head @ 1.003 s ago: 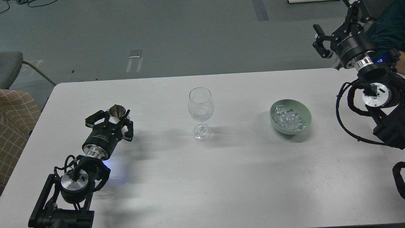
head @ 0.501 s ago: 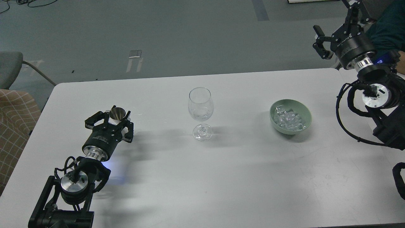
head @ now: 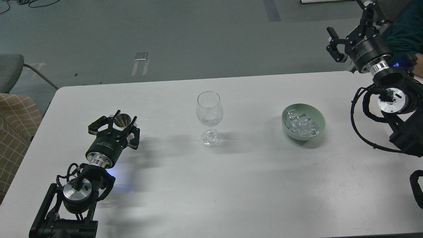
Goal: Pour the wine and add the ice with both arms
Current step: 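Open the left gripper to release the jigger and withdraw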
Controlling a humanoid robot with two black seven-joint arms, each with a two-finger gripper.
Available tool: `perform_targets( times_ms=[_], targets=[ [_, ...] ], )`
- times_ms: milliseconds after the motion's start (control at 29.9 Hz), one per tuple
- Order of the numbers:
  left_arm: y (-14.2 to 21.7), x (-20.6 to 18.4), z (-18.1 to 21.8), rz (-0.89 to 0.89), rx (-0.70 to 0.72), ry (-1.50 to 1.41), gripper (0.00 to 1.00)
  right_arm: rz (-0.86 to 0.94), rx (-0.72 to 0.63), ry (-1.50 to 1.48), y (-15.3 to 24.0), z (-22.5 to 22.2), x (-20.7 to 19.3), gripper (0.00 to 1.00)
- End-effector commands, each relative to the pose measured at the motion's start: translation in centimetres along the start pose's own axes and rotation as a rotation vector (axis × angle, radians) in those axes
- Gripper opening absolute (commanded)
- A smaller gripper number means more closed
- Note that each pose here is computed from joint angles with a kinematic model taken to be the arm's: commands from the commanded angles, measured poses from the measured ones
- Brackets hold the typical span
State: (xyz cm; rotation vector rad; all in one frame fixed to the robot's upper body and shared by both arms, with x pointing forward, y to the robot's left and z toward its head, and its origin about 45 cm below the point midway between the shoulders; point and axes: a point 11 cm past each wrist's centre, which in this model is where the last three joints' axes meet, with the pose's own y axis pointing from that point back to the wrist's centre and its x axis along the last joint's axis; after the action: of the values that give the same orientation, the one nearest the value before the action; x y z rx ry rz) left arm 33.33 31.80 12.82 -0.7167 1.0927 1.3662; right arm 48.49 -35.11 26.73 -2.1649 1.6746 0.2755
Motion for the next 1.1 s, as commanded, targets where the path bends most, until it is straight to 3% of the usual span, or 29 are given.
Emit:
perform_targets(
  times_ms=[0, 769, 869, 936, 969, 1070],
  targets=[
    [-0.01, 0.01, -0.03, 0.002, 0.001, -0.002, 0.52, -0.002, 0.001, -0.001, -0.02, 0.01, -0.06, 1.00],
    [-0.14, -0.02, -0.11, 0.008, 0.009, -0.015, 0.60, 0.001, -0.001, 0.001, 0.01, -0.03, 0.04, 1.00],
    [-0.17, -0.07, -0.06, 0.007, 0.010, -0.018, 0.65, 0.001, -0.001, 0.001, 0.01, -0.03, 0.04, 1.00],
    [-0.17, -0.07, -0.11, 0.007, 0.014, -0.018, 0.76, 0.001, 0.001, 0.001, 0.01, -0.04, 0.04, 1.00],
    [-0.17, -0.07, -0.11, 0.007, 0.014, -0.018, 0.76, 0.001, 0.001, 0.001, 0.01, -0.04, 0.04, 1.00],
    [-0.19, -0.17, 0.02, 0.004, 0.014, -0.015, 0.97, 0.001, -0.001, 0.001, 0.01, -0.03, 0.04, 1.00]
  ],
)
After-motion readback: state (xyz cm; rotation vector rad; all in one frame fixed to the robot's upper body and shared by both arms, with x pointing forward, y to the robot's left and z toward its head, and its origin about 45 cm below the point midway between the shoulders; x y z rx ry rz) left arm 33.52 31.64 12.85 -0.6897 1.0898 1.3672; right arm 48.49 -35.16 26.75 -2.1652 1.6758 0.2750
